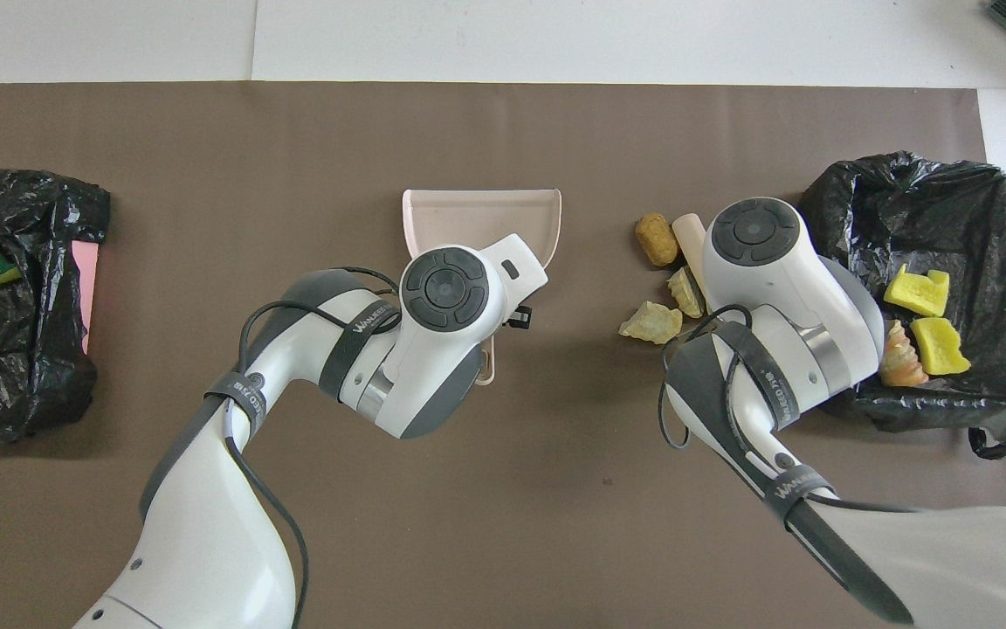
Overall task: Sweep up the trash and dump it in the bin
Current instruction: 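Lift the dustpan with the left gripper while the right gripper lifts the brush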
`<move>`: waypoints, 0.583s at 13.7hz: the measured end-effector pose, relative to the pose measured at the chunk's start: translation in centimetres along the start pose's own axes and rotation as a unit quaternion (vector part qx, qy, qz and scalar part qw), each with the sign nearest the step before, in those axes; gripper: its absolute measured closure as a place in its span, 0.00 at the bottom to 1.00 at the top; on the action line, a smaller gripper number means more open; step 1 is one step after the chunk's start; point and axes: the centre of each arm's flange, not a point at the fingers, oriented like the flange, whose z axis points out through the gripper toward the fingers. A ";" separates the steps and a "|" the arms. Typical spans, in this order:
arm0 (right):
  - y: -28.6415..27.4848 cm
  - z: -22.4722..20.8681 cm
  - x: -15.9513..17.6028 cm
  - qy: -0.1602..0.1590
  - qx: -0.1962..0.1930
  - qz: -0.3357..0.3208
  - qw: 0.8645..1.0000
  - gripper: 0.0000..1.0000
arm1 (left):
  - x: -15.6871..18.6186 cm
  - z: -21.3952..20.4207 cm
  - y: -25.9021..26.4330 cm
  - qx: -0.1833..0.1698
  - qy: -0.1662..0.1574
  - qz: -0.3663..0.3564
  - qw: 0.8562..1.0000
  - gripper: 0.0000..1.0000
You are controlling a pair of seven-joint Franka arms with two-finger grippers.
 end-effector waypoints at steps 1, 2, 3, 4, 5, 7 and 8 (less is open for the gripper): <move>-0.9 0.0 0.1 -0.003 0.028 0.005 1.000 0.74 | 0.1 -0.2 0.0 0.010 0.007 0.009 1.000 0.56; -2.0 -0.3 0.1 -0.004 0.048 0.006 0.999 0.74 | 0.2 -0.3 -0.1 0.021 0.013 0.020 0.999 0.67; -3.1 -0.7 0.1 -0.005 0.061 0.006 0.998 0.74 | 0.3 -0.4 -0.1 0.031 0.018 0.028 0.999 0.67; -3.9 -1.1 0.1 -0.005 0.065 0.009 0.998 0.74 | 0.3 -0.6 -0.2 0.036 0.020 0.033 0.999 0.67; -4.1 -1.5 0.1 -0.004 0.068 0.016 0.998 0.74 | 0.3 -1.0 -0.5 0.041 0.018 0.039 0.998 0.67; -2.3 -2.8 0.1 0.002 0.072 0.038 0.997 0.74 | 0.2 -2.4 -1.6 0.054 -0.003 0.095 0.994 0.67; -0.7 -3.8 -0.1 0.006 0.073 0.051 0.996 0.74 | 0.1 -3.4 -2.7 0.061 -0.020 0.134 0.989 0.67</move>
